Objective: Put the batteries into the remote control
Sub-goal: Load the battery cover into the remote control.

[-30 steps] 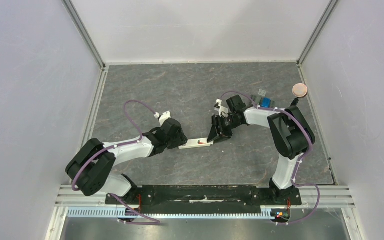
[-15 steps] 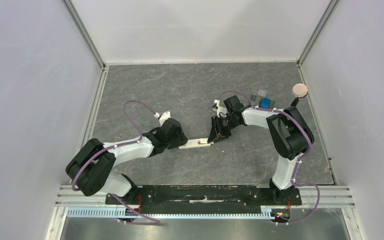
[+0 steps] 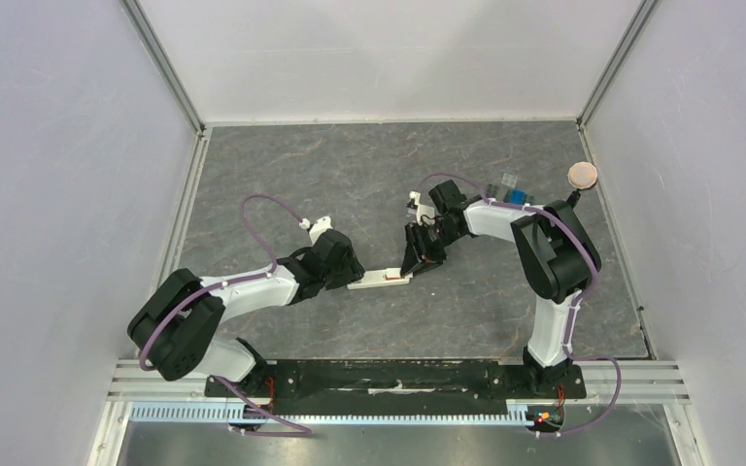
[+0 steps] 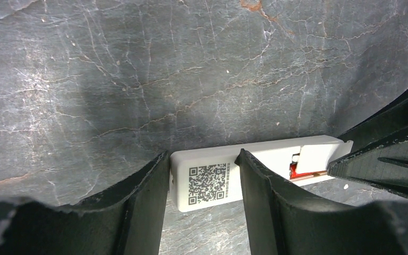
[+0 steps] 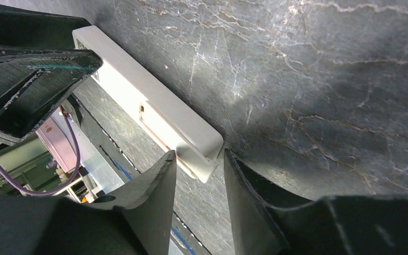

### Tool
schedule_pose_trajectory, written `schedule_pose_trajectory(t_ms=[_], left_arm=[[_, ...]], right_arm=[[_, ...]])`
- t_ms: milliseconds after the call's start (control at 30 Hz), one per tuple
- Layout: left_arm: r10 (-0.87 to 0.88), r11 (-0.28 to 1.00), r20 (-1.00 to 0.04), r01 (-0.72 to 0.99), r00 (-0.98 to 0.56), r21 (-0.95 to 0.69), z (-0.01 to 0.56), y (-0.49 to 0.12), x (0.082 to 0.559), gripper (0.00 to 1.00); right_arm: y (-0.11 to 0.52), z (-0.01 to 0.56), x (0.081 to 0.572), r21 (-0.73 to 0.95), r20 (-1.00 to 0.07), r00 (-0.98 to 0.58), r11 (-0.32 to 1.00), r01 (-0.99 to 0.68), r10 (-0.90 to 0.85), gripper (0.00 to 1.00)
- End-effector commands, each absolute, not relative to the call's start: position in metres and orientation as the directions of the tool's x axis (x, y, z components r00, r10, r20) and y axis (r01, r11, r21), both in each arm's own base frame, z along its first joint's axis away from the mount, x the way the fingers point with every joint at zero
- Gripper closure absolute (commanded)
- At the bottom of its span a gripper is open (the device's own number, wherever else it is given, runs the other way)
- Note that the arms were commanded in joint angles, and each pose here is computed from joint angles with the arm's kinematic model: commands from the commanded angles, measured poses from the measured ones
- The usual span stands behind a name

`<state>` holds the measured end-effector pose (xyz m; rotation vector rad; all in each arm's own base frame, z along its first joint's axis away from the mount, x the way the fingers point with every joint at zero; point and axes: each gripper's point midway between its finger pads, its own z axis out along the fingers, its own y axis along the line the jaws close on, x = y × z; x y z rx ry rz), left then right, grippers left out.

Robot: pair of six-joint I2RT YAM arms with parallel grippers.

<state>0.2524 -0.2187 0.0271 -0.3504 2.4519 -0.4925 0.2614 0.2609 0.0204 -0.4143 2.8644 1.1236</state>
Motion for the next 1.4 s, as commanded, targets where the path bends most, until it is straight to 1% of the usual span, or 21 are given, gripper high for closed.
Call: schedule_pose_trajectory(t_ms=[0, 67, 133, 267, 400, 467, 533, 633, 933, 1033, 1167, 1367], left_arm=[[-0.298, 0.929, -0.524, -0.118, -0.798, -0.350, 0.013, -0.208, 0.248, 0.43], [-0.298, 0.930, -0.523, -0.118, -0.799, -0.348, 0.013, -0.207, 0.248, 0.43], [-0.298, 0.930, -0.524, -0.119, -0.798, -0.348, 0.013, -0.207, 0.248, 0.43], [-0.298, 0.931, -0.523, -0.121, -0.798, -0.345, 0.012, -0.206, 0.248, 0.43], [-0.296, 0.932, -0.524, -0.122, -0.798, -0.342, 0.012, -0.205, 0.247, 0.43], [-0.298, 0.932, -0.524, -0.124, -0.798, -0.341, 0.011, -0.205, 0.247, 0.43], [-0.298, 0.932, -0.524, -0.125, -0.798, -0.340, 0.011, -0.205, 0.247, 0.44], [-0.298, 0.932, -0.523, -0.126, -0.798, -0.339, 0.010, -0.204, 0.246, 0.44], [-0.299, 0.933, -0.525, -0.128, -0.797, -0.336, 0.010, -0.202, 0.246, 0.44], [-0.298, 0.934, -0.525, -0.130, -0.797, -0.334, 0.009, -0.202, 0.246, 0.44], [-0.297, 0.935, -0.526, -0.130, -0.797, -0.330, 0.008, -0.202, 0.247, 0.44], [-0.295, 0.937, -0.535, -0.129, -0.792, -0.326, 0.009, -0.201, 0.248, 0.44]], right_arm=[[0.245, 0.000, 0.268, 0.576, -0.152, -0.957, 0.765, -0.288, -0.246, 0.54], [0.249, 0.008, 0.271, 0.591, -0.178, -0.957, 0.753, -0.289, -0.228, 0.50], [0.253, 0.014, 0.273, 0.605, -0.188, -0.960, 0.745, -0.280, -0.209, 0.50], [0.257, 0.017, 0.274, 0.627, -0.185, -0.966, 0.735, -0.257, -0.180, 0.51], [0.253, 0.009, 0.273, 0.610, -0.168, -0.974, 0.760, -0.224, -0.152, 0.53], [0.250, 0.005, 0.272, 0.601, -0.163, -0.978, 0.772, -0.206, -0.133, 0.57], [0.247, 0.002, 0.271, 0.592, -0.159, -0.980, 0.783, -0.191, -0.119, 0.63], [0.243, 0.000, 0.268, 0.590, -0.152, -0.981, 0.786, -0.186, -0.118, 0.70], [0.231, -0.006, 0.257, 0.581, -0.108, -0.982, 0.791, -0.191, -0.157, 0.89], [0.230, -0.007, 0.250, 0.592, -0.085, -0.976, 0.778, -0.210, -0.199, 0.91], [0.225, -0.010, 0.243, 0.601, -0.055, -0.972, 0.769, -0.216, -0.230, 0.96], [0.223, -0.010, 0.241, 0.618, -0.026, -0.973, 0.762, -0.195, -0.228, 0.98]])
